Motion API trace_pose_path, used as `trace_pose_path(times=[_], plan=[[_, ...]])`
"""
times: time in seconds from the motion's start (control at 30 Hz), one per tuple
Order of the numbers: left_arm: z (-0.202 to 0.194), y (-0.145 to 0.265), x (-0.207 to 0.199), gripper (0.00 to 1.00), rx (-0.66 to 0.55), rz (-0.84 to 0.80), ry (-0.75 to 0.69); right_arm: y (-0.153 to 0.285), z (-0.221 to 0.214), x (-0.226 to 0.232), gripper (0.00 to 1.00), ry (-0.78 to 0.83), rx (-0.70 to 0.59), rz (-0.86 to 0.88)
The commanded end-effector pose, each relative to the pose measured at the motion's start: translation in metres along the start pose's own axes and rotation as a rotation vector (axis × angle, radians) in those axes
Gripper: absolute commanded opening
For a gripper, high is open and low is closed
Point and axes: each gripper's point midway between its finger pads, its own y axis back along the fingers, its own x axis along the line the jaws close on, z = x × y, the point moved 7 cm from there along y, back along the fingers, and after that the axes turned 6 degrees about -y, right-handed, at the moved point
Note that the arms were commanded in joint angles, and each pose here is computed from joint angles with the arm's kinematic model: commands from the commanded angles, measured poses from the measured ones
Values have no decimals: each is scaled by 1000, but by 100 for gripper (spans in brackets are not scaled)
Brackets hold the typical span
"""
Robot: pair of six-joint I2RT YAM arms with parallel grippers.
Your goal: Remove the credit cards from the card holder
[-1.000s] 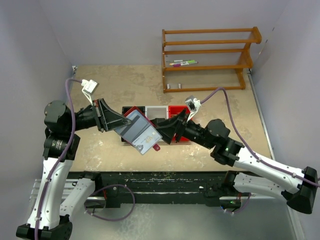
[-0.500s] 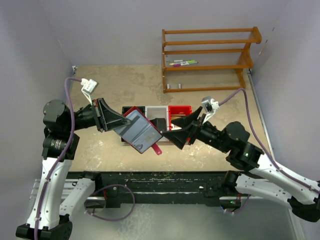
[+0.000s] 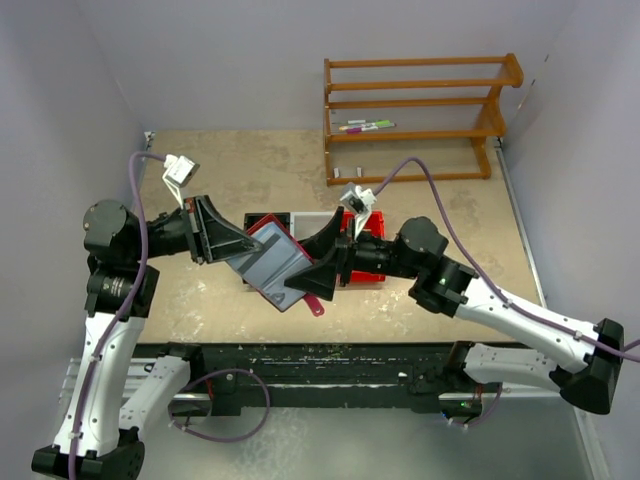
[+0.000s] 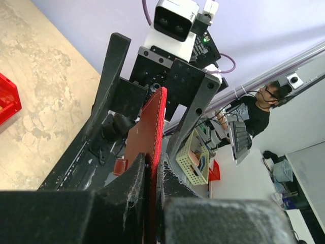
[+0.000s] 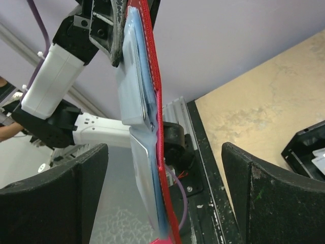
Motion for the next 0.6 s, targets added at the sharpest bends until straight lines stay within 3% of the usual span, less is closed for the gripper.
trace_pose_path(times=[0.0, 0.13, 0.17, 0.27, 0.33, 0.57], plan=[[0, 2, -11, 0, 19, -45, -28, 1, 34, 43, 91, 92, -67, 226], [-4, 2, -8, 0, 31, -48, -3, -12, 41, 48, 80, 84, -26, 281], [-4, 2, -9, 0, 32, -50, -3, -16, 41, 49, 72, 68, -12, 300], [-4, 2, -9, 0, 37, -54, -6, -25, 40, 51, 33, 4, 40, 366], [-5, 3, -8, 0, 37, -53, -9, -29, 37, 51, 14, -47, 66, 381], [-7, 2, 1, 2, 35, -28, -27, -26, 42, 52, 8, -80, 3, 358]])
